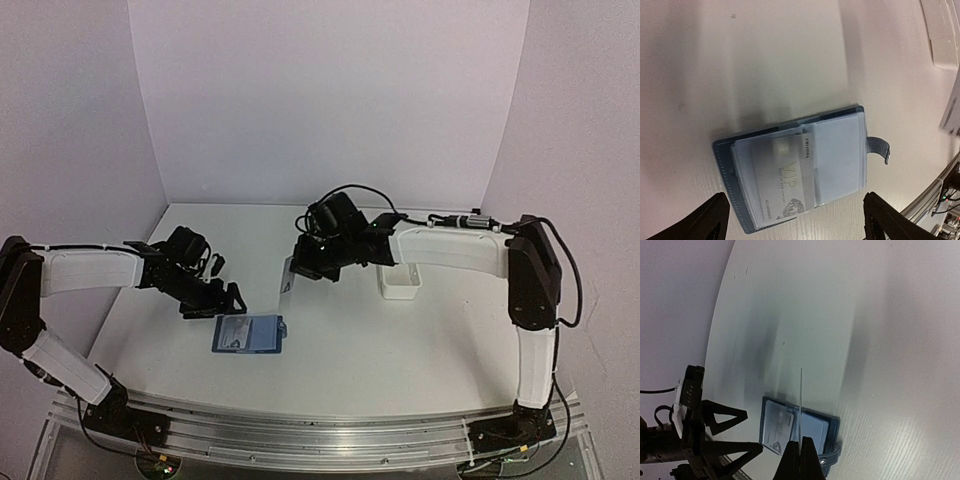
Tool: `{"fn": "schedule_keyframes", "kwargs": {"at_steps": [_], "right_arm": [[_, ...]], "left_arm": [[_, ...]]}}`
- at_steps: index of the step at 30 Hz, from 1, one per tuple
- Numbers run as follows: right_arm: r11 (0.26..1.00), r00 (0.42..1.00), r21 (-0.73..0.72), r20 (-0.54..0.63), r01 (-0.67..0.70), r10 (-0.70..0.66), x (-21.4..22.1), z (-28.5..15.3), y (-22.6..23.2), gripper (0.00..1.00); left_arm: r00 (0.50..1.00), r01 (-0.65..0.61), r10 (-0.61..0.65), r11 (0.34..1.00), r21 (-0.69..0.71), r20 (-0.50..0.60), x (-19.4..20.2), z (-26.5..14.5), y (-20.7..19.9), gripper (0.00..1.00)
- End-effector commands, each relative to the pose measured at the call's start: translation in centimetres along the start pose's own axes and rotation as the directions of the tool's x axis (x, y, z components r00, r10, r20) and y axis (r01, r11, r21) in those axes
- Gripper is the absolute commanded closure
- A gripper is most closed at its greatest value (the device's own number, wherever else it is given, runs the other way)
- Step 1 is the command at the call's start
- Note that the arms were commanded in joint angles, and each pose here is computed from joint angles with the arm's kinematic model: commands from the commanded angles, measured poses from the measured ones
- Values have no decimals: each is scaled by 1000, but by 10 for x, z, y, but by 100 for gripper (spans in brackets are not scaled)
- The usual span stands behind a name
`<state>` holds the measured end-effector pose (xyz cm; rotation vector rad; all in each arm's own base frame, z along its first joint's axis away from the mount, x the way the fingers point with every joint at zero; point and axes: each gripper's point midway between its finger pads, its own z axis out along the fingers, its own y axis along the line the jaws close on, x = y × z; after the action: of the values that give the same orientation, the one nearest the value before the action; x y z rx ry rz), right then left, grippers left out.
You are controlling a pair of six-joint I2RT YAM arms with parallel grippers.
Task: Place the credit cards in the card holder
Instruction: Insert the credit card into the card holder.
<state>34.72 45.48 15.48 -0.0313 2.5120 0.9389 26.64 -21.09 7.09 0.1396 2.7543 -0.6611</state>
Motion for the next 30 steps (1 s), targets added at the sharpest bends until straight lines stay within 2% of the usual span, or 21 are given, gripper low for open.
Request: {"fn": "schedule_keyframes", "kwargs": {"at_steps": [1,4,8,13,19,30], "right_arm": [[980,985,-131,-112,-149,135,33,27,33,100],[981,977,-119,-167,-155,134,59,48,37,100],[986,968,-75,-212,-151,132,86,67,25,100],[989,963,-40,-237,-139,126,99,84,10,100],[990,951,-84,-297,-116,86,114,104,22,100],[989,961,-121,-274,-84,48,116,114,53,100]], "left_arm": [[991,133,-131,989,-63,34,-5,-18,32,12],[985,171,-171,980,-104,11,11,-9,47,28],[983,177,-182,977,-116,-32,19,7,54,36],[982,165,-178,971,-175,-65,31,24,72,52],[985,128,-139,986,-110,-99,45,42,71,56],[982,125,-124,992,-3,-143,53,54,58,77]]}}
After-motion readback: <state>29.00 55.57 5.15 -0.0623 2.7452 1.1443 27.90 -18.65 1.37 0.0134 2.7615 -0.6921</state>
